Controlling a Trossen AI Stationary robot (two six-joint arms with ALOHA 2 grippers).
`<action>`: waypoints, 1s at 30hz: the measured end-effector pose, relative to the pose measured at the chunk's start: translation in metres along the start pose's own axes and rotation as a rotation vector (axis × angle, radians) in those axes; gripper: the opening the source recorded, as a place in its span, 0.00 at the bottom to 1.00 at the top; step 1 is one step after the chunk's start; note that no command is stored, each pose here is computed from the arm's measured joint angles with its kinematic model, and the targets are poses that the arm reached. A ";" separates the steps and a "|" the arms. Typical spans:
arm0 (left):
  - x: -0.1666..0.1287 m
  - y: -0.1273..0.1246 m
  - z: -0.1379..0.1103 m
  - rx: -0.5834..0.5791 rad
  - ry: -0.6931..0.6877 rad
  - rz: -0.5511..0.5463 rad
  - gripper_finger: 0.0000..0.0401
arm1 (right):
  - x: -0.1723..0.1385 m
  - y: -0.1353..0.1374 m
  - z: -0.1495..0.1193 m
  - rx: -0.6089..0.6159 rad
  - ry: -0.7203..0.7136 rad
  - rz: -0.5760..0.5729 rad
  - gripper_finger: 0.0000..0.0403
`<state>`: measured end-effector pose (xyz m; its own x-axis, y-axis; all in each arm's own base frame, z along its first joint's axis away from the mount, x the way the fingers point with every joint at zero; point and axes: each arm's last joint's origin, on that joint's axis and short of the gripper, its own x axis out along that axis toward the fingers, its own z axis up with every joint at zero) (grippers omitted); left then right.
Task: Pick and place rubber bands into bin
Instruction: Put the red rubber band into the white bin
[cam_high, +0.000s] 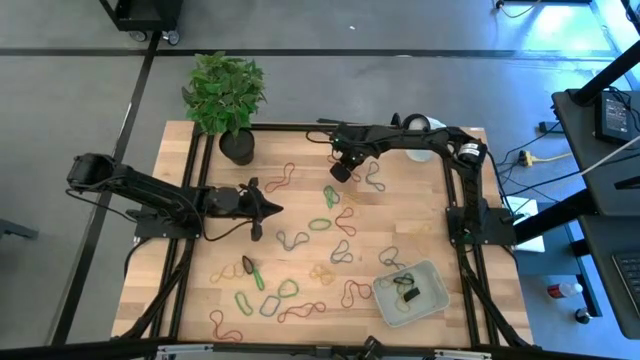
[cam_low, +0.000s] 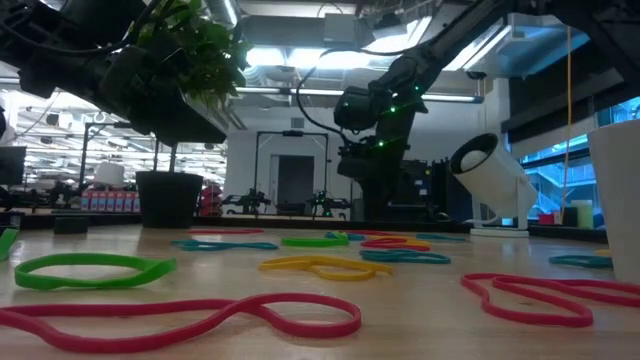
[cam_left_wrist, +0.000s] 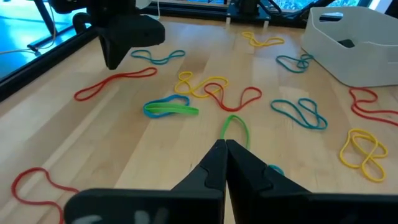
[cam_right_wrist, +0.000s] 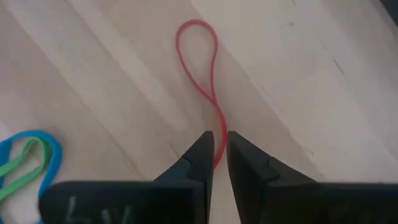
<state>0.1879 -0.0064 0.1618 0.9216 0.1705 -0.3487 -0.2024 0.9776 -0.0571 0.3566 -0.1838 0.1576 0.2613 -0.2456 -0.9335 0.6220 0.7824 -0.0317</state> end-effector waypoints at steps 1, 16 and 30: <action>0.000 0.000 0.000 0.000 0.002 0.000 0.00 | 0.000 0.000 0.000 0.000 -0.002 0.001 0.12; 0.000 0.000 0.000 0.001 0.005 0.001 0.00 | 0.001 0.000 0.000 0.051 -0.007 0.000 0.39; 0.000 0.000 -0.001 -0.009 0.004 0.001 0.01 | 0.021 -0.005 -0.025 0.119 0.023 -0.013 0.34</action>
<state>0.1877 -0.0063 0.1613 0.9200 0.1709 -0.3527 -0.2063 0.9764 -0.0648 0.3400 -0.1787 0.1290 0.2364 -0.2415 -0.9412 0.7087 0.7055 -0.0030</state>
